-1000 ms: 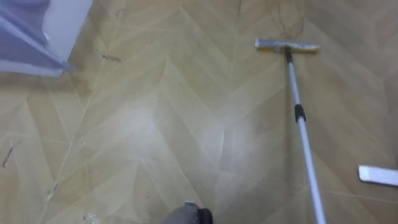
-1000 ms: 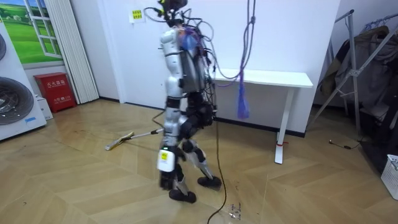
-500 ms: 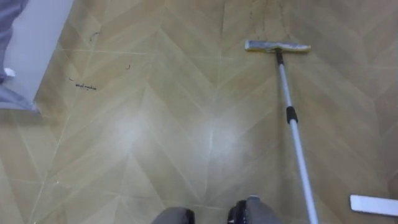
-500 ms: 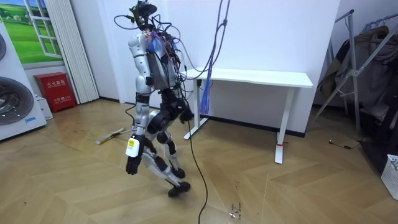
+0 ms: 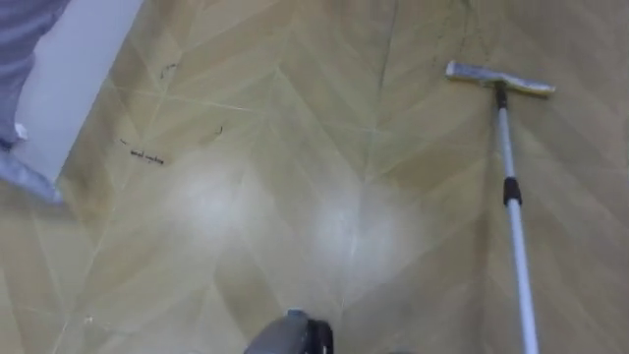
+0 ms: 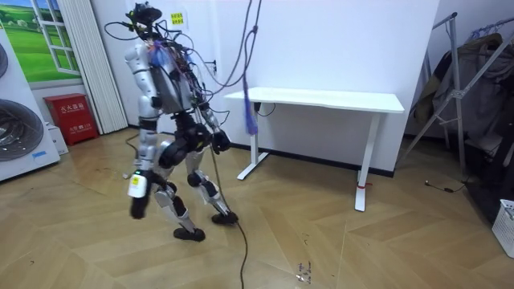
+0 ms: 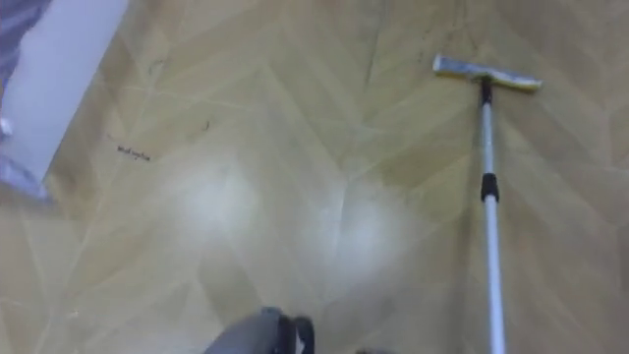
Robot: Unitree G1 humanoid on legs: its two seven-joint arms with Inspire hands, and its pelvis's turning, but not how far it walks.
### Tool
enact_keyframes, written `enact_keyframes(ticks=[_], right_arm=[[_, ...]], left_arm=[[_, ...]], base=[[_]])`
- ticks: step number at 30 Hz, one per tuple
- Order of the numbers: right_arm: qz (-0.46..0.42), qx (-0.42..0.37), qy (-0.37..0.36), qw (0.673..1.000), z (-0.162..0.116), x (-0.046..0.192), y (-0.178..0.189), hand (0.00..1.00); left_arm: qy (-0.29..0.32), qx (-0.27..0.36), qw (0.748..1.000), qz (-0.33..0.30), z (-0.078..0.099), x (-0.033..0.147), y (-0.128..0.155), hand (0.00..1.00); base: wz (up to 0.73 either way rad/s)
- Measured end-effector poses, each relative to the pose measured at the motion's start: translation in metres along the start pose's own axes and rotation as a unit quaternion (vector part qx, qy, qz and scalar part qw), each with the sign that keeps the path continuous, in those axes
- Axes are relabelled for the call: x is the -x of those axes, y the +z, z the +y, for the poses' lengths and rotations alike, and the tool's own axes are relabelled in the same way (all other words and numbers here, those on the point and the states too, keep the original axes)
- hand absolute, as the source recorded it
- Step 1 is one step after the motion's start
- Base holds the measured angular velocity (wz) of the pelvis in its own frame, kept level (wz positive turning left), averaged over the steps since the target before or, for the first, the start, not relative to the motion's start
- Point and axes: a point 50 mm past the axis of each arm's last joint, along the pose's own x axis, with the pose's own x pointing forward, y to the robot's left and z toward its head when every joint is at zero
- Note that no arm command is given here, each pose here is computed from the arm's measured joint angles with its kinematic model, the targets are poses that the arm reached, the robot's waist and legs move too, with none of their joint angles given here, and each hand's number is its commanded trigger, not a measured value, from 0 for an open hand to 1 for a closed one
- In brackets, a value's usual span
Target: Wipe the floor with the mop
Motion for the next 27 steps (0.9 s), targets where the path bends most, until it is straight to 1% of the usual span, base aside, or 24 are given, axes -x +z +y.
enact_keyframes(ticks=[2,4,7,8,10,12,13,15,18,19,20,21,23,25,27], right_arm=[[0.005,0.007,0.002,1.0,0.006,-0.001,-0.006,1.0],[0.009,0.01,0.007,1.0,0.013,-0.001,-0.008,1.0],[0.018,0.024,0.007,1.0,0.02,-0.001,-0.004,1.0],[0.018,0.024,0.004,1.0,0.02,0.0,-0.001,1.0],[0.009,0.03,-0.002,1.0,0.021,0.002,0.018,1.0],[-0.033,0.049,-0.019,0.998,0.019,0.012,0.063,1.0],[-0.046,0.052,-0.023,0.997,0.017,0.016,0.075,1.0],[-0.116,0.06,-0.029,0.991,0.017,0.034,0.126,1.0],[-0.183,0.059,-0.017,0.981,0.02,0.054,0.167,1.0],[-0.191,0.055,-0.012,0.98,0.022,0.057,0.172,1.0],[-0.2,0.061,-0.006,0.978,0.025,0.058,0.175,1.0],[-0.2,0.066,-0.002,0.978,0.027,0.058,0.175,1.0],[-0.189,0.083,-0.008,0.978,0.024,0.053,0.166,1.0],[-0.159,0.094,-0.019,0.983,0.017,0.041,0.143,1.0],[-0.108,0.109,-0.046,0.987,-0.001,0.026,0.107,1.0]], left_arm=[[0.004,0.006,1.0,-0.012,0.0,0.0,0.006,0.0],[0.005,0.004,1.0,-0.011,-0.001,0.0,0.005,0.0],[0.01,-0.001,1.0,0.001,-0.002,0.001,-0.003,0.0],[0.01,-0.001,1.0,0.013,-0.002,0.002,-0.01,0.0],[0.015,-0.006,0.999,0.031,0.0,0.003,-0.017,0.0],[0.024,-0.013,0.998,0.054,0.005,0.002,-0.024,0.0],[0.026,-0.012,0.998,0.058,0.005,0.002,-0.024,0.0],[0.028,0.001,0.998,0.061,0.009,0.0,-0.02,0.0],[0.018,0.011,0.998,0.054,0.007,-0.001,-0.015,0.0],[0.015,0.01,0.998,0.054,0.006,-0.001,-0.015,0.0],[0.011,0.006,0.999,0.053,0.006,0.0,-0.016,0.0],[0.002,0.003,0.998,0.06,0.002,0.002,-0.023,0.0],[-0.012,0.004,0.998,0.067,-0.001,0.003,-0.028,0.0],[-0.016,-0.006,0.998,0.061,0.0,0.002,-0.025,0.0],[-0.023,-0.004,0.998,0.058,-0.006,0.003,-0.023,0.0]], base=[[-0.3],[-0.12],[-0.02],[-0.06],[-0.04],[0.08],[-0.03],[-0.1],[0.07],[0.05],[0.0],[0.0],[0.19],[0.44],[0.37]])
